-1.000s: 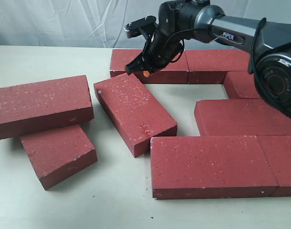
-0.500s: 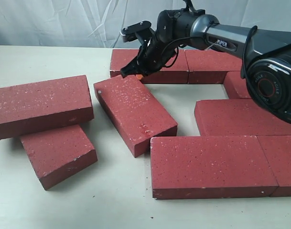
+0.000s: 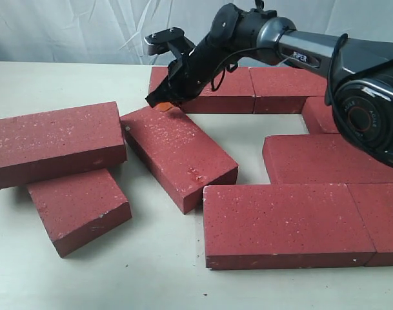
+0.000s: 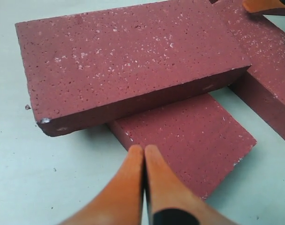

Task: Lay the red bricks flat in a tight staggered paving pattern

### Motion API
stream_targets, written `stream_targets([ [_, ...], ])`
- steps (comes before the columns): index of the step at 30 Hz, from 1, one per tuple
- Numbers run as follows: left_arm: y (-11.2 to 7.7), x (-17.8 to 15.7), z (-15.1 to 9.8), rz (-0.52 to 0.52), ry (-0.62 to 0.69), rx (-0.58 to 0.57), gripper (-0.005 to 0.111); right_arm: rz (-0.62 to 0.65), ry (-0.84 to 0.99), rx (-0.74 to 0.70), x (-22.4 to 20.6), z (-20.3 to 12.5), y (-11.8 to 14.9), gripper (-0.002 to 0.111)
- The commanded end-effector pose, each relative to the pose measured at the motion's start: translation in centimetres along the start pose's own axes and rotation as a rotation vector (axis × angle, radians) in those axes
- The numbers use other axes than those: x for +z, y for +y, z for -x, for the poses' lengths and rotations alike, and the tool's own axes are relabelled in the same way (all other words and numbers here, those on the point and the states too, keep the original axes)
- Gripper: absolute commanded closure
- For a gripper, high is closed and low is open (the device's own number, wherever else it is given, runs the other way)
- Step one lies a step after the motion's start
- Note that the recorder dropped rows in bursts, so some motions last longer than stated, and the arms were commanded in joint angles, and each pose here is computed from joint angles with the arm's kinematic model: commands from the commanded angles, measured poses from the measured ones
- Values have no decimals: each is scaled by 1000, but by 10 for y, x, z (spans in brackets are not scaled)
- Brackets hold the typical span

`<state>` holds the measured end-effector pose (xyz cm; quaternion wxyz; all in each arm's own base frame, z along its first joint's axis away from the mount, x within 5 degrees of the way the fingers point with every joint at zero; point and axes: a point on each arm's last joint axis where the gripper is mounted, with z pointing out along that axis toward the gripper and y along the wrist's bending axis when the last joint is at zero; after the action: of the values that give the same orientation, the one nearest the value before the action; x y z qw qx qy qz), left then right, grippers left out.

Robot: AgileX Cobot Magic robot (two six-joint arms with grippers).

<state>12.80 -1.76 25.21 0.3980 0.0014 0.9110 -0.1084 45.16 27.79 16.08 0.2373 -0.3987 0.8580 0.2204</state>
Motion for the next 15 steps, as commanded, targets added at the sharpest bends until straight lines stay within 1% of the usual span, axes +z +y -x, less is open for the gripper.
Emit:
stream_targets([
  [1,0,0,1,-2,-23,-4,107,-58,77,2,-66,17,14,109],
  [2,0,0,1,-1,-22,-3,107,-48,93,-6,-76,17,19,109],
  [3,0,0,1,-1,-24,-3,107,-25,128,24,-91,12,29,109],
  [4,0,0,1,-1,-24,-3,107,-13,142,44,-94,7,32,109],
  [5,0,-1,1,-1,-26,-2,107,57,158,36,-99,-3,53,109],
  [6,0,-1,1,-1,-28,-2,107,156,189,-22,-102,-14,75,109],
  [7,-1,-2,1,-2,-31,-1,107,219,239,-62,-101,-25,91,109],
  [8,-1,-3,1,-3,-37,0,107,245,298,-79,-96,-38,107,109],
  [12,-1,-5,1,-3,-45,2,107,216,484,-225,-61,-76,147,109],
  [14,-1,-5,1,-5,-46,0,107,199,511,-283,-47,-83,160,109],
  [15,-1,-5,1,-5,-46,0,107,190,512,-298,-45,-83,162,109],
])
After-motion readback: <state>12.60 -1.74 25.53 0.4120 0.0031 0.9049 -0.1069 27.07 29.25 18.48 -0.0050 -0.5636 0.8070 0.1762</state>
